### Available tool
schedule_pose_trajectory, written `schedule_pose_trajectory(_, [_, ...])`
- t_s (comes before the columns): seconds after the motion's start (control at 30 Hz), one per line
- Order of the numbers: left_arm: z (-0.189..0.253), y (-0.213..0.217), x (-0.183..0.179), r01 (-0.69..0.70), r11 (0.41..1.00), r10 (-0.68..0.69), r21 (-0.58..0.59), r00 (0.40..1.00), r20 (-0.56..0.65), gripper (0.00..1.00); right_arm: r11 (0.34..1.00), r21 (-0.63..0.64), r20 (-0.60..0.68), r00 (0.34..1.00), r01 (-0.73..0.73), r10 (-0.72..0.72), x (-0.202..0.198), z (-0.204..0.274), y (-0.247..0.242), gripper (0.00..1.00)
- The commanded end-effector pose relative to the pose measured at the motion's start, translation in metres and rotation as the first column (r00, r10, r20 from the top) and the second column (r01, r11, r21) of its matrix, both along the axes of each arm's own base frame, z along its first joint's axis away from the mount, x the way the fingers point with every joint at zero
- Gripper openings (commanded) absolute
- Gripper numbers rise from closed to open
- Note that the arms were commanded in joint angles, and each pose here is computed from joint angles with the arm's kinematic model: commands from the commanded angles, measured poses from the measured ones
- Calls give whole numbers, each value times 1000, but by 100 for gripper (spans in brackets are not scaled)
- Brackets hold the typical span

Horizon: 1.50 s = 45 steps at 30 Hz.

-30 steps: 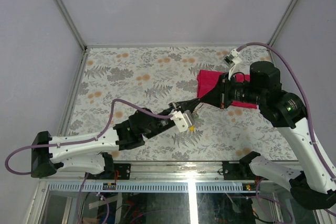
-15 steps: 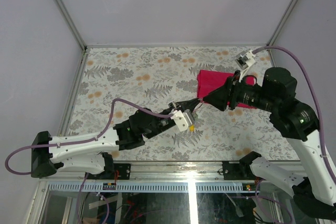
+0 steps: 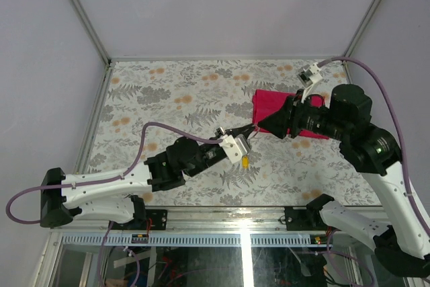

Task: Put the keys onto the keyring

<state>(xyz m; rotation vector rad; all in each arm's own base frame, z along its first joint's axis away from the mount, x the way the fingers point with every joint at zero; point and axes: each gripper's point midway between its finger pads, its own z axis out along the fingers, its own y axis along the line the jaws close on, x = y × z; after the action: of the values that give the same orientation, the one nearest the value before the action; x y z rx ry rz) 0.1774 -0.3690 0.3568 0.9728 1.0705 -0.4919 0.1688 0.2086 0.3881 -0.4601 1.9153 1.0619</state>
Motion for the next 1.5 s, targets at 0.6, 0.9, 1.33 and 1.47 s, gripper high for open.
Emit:
schedule_pose_trajectory(0.6, [30,-4,1,-7,996,7,-84,1000,1,0,997,-39,-83,995,-63,60,0,-23,11,39])
schedule_pose_trajectory(0.9, [31,-4,1,-9,997,9,-83,1000,2,0,996,-44,-102,992,-84,79,-2,-27,13,31])
schedule_pose_trajectory(1.33, [25,-6,0,0,999,0,-53,1000,5,7,997,-26,-68,995,-68,66,-1,-16,12,0])
schedule_pose_trajectory(1.47, [22,-7,1,1,999,0,-39,1000,9,14,998,-27,-60,996,-62,60,0,-13,11,0])
